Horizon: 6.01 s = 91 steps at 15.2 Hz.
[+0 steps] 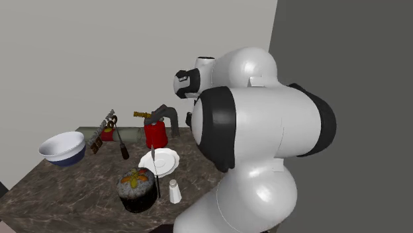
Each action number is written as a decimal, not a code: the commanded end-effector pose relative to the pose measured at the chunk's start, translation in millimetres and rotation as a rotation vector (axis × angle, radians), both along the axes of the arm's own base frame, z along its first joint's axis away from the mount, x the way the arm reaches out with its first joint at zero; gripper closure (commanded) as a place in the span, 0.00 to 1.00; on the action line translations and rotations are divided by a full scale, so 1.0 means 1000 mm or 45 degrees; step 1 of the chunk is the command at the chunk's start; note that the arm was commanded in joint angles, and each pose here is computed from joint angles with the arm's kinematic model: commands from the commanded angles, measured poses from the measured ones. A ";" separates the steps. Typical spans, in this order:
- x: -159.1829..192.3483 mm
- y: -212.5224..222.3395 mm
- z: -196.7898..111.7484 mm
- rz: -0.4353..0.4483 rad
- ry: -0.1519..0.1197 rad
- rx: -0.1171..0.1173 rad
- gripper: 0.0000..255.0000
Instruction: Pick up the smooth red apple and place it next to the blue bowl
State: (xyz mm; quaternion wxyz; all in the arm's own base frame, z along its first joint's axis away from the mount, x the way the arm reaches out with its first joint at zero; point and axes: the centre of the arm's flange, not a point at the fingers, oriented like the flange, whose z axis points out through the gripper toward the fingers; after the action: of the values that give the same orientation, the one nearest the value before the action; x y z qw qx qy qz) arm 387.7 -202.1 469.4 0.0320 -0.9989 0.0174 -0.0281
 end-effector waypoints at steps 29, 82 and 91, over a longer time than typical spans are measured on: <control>0.063 -0.117 -0.076 0.081 -0.097 -0.052 1.00; 0.109 0.007 0.111 0.081 -0.097 -0.052 1.00; 0.151 0.118 0.111 0.081 -0.097 -0.052 1.00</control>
State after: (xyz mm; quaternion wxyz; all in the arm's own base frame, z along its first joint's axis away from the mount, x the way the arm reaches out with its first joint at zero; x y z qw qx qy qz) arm 534.9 -96.6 577.5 0.0130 -0.9977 -0.0172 -0.0648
